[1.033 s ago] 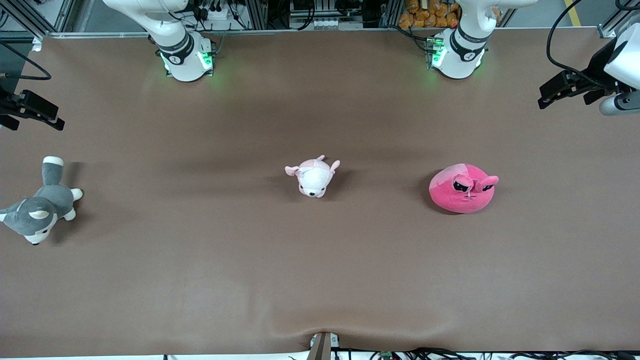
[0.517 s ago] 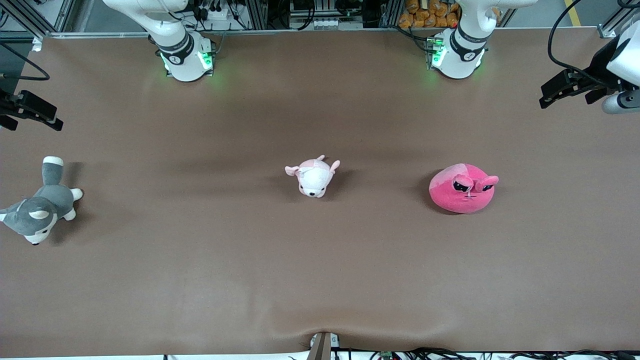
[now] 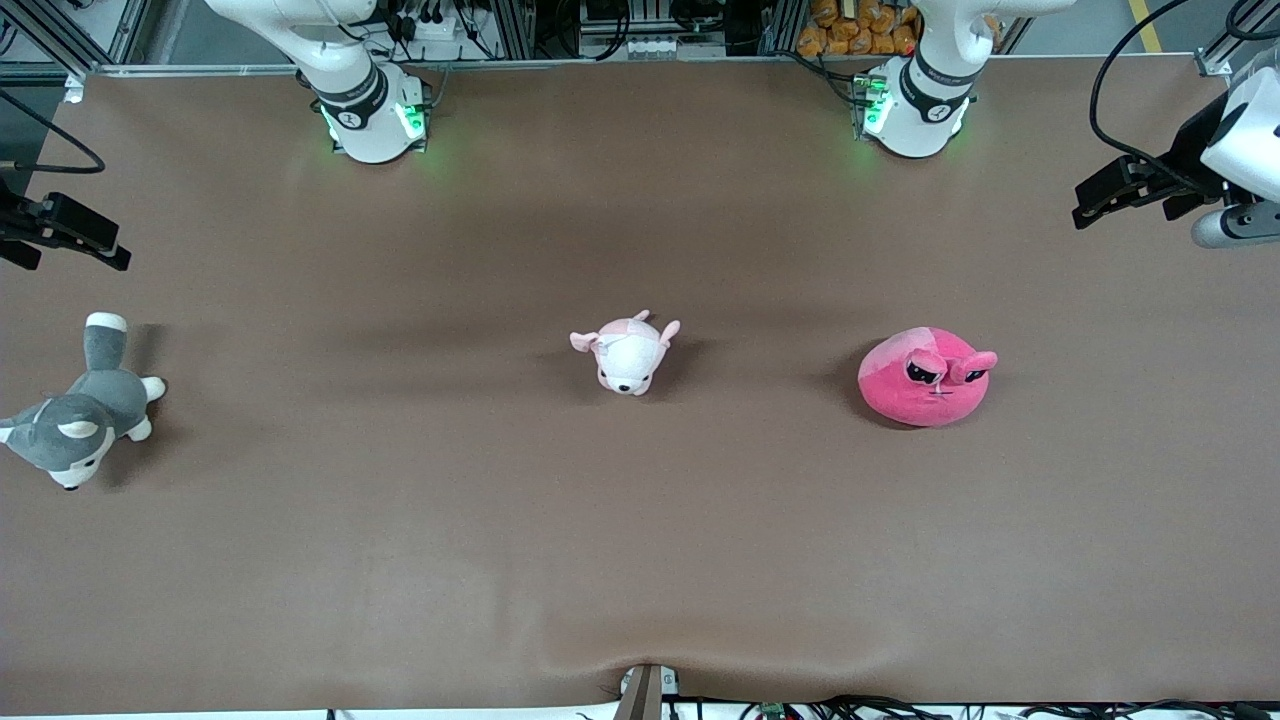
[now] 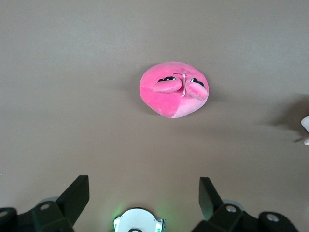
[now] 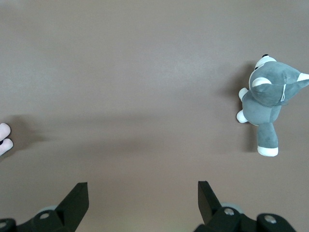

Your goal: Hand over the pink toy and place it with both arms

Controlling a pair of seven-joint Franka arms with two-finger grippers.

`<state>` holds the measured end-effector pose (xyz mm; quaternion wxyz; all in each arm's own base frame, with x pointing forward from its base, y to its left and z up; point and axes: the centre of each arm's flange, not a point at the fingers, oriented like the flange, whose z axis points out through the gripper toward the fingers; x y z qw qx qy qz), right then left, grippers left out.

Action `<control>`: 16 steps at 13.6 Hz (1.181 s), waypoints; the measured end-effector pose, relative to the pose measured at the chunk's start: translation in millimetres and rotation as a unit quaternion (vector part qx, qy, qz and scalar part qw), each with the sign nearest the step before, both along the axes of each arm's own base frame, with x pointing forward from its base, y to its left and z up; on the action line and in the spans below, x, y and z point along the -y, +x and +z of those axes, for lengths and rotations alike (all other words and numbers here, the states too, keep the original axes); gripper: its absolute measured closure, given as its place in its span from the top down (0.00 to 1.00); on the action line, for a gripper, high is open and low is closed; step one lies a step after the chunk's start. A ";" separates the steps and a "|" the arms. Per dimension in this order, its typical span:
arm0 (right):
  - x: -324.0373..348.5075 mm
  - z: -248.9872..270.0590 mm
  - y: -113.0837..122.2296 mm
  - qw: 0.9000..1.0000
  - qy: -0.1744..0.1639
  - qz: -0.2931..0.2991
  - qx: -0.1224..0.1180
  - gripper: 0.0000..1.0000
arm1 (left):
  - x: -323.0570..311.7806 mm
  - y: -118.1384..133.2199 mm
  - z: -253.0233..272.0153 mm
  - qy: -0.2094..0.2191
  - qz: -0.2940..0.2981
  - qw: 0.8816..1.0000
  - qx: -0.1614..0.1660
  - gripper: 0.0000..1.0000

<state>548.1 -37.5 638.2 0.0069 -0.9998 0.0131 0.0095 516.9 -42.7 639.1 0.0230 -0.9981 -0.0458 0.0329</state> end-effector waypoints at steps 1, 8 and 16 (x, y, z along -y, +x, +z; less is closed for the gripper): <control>-0.4 -3.5 2.1 1.000 0.000 0.000 -0.003 1.00 | 0.0 0.3 -1.0 0.000 0.000 1.000 -0.002 1.00; -8.7 -8.8 7.0 1.000 0.003 0.008 -0.004 1.00 | 0.2 0.4 0.9 0.000 0.000 1.000 -0.001 1.00; -36.6 -11.9 9.1 0.999 0.047 0.022 -0.007 1.00 | -0.4 0.4 -9.2 0.002 0.001 1.000 -0.020 1.00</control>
